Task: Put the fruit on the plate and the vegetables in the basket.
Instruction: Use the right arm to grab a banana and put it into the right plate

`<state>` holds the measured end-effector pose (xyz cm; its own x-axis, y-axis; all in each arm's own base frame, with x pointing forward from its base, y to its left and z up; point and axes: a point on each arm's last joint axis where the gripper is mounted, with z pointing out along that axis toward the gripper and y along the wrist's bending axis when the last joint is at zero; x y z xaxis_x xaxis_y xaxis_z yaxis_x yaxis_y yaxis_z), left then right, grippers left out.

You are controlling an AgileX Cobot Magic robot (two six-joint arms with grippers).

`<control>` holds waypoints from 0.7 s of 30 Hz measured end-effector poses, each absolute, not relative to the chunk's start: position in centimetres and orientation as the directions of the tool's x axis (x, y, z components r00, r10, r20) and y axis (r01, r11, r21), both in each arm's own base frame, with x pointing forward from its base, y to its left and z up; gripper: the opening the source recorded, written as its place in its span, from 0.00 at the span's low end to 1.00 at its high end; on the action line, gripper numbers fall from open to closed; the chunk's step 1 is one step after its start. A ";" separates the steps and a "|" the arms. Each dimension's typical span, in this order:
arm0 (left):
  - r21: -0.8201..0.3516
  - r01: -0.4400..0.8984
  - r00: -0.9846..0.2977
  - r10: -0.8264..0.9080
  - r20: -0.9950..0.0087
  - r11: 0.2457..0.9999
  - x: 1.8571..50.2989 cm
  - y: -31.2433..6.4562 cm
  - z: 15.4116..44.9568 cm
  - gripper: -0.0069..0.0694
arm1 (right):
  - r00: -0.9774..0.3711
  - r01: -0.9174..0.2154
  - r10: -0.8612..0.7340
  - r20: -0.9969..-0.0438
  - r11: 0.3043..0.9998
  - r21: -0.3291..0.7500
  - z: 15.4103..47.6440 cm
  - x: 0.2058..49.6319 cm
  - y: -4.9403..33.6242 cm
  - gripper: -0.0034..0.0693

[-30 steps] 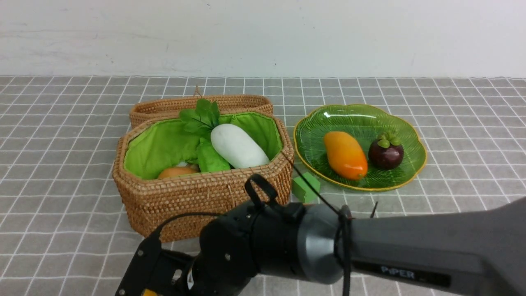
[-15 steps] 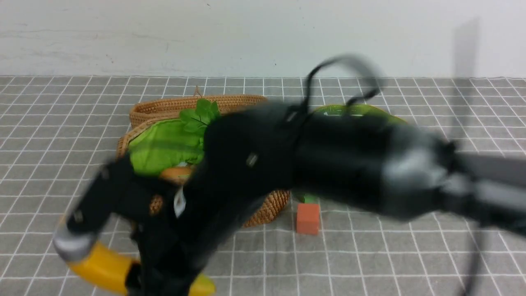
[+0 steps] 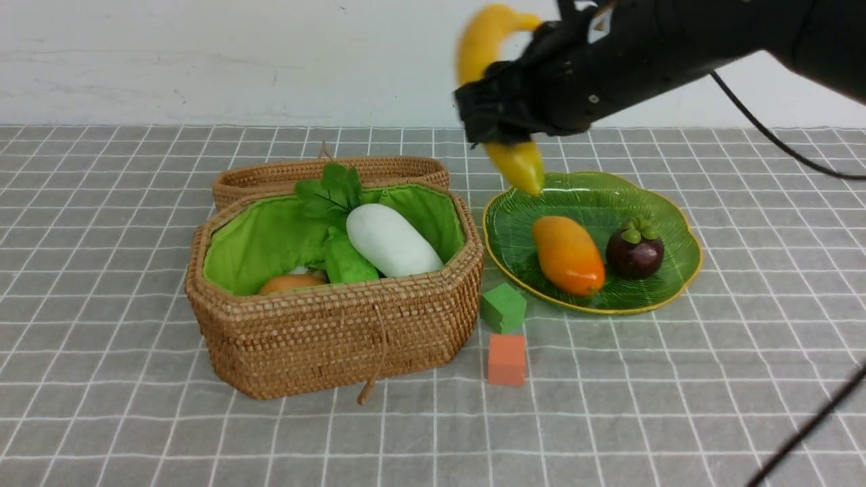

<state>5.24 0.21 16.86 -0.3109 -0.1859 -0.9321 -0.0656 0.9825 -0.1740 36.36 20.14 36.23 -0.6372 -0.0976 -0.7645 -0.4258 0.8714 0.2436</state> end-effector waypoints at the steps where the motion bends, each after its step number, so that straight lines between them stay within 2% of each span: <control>1: -0.174 -0.066 -0.311 -0.186 -0.932 0.983 5.2 0.2 16.9 0.40 | -0.665 -0.358 -0.035 -0.746 0.892 0.277 34.6 38.1 19.4 0.47; 4: -0.174 -0.066 -0.311 -0.186 -0.932 0.983 5.2 0.2 16.9 0.40 | -0.703 -0.259 0.054 -0.709 0.909 0.326 31.8 40.5 18.5 0.47; 5: -0.174 -0.066 -0.311 -0.186 -0.932 0.983 5.2 0.2 16.9 0.40 | -0.740 -0.148 0.162 -0.653 0.908 0.393 29.1 42.2 18.1 0.47; 6: -0.174 -0.066 -0.311 -0.186 -0.932 0.983 5.2 0.2 16.9 0.40 | -0.744 -0.152 0.162 -0.649 0.904 0.400 28.8 42.4 18.0 0.47; 7: -0.174 -0.066 -0.311 -0.186 -0.932 0.983 5.2 0.2 16.9 0.40 | -0.759 -0.041 0.272 -0.592 0.887 0.459 26.9 43.4 17.8 0.47; 8: -0.174 -0.066 -0.311 -0.186 -0.932 0.983 5.2 0.2 16.9 0.40 | -0.760 -0.029 0.283 -0.585 0.884 0.466 26.6 43.5 17.8 0.47; 9: -0.174 -0.066 -0.311 -0.186 -0.932 0.983 5.2 0.2 16.9 0.40 | -0.761 0.044 0.356 -0.542 0.862 0.505 24.9 44.3 17.7 0.47; 14: -0.174 -0.066 -0.311 -0.186 -0.932 0.983 5.2 0.2 16.9 0.40 | -0.749 0.067 0.370 -0.550 0.868 0.492 23.2 45.1 17.7 0.48; 21: -0.174 -0.066 -0.311 -0.186 -0.932 0.983 5.2 0.2 16.9 0.40 | -0.728 0.032 0.324 -0.604 0.897 0.442 23.2 45.4 17.5 0.83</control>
<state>5.24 0.21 16.86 -0.3109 -0.1859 -0.9321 -0.0656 0.9825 -0.1740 45.38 17.46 23.22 -0.7283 0.3236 -0.6041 0.0320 0.8966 0.4418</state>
